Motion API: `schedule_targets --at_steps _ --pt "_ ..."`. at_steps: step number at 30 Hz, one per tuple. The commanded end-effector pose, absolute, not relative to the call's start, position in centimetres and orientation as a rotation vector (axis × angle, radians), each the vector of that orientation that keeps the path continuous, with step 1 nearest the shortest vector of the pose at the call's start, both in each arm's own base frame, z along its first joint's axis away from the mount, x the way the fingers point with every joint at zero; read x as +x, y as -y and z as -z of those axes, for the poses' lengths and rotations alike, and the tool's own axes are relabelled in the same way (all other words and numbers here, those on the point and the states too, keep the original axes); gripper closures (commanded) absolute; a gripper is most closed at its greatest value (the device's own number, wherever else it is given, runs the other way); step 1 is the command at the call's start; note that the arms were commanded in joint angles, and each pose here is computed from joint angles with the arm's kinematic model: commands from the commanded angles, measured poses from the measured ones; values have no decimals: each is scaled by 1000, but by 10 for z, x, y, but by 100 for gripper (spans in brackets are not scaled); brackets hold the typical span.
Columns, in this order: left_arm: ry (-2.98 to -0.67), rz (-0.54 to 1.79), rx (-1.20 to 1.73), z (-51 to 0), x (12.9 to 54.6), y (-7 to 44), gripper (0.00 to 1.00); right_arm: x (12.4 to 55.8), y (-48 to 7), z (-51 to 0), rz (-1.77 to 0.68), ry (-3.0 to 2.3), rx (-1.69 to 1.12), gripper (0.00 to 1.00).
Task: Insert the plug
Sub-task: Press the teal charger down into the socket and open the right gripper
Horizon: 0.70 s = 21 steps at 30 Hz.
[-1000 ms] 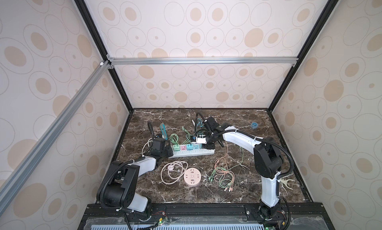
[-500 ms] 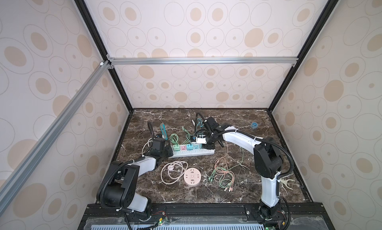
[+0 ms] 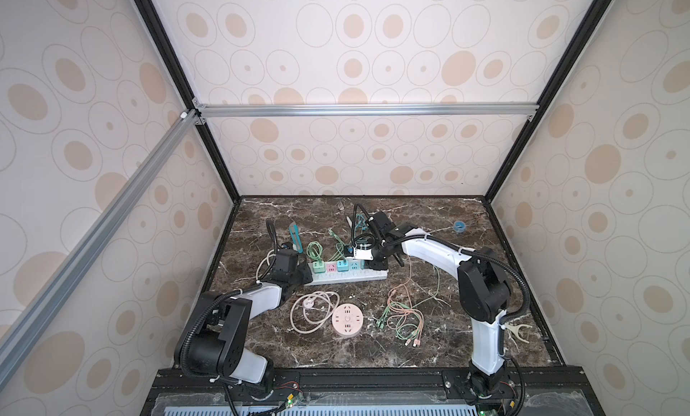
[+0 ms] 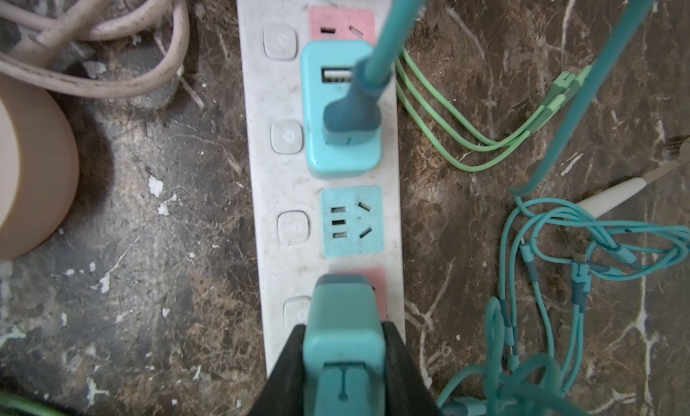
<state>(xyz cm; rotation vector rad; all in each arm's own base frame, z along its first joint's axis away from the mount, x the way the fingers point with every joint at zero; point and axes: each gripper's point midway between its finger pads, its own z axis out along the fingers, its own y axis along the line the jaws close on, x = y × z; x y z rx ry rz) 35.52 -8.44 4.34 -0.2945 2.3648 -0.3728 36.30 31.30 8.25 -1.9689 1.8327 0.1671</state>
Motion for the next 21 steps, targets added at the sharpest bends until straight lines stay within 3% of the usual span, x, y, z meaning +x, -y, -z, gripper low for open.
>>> schedule_targets --at_steps 1,14,21 --pt "-2387 352 -275 -45 352 82 71 357 -308 -49 -169 -1894 -2036 100" --pt "-2360 354 -264 -57 352 81 71 362 -301 -31 -167 -1937 -2058 99" --pt "-2335 365 -257 -72 352 81 70 366 -300 -28 -157 -1962 -2029 94"
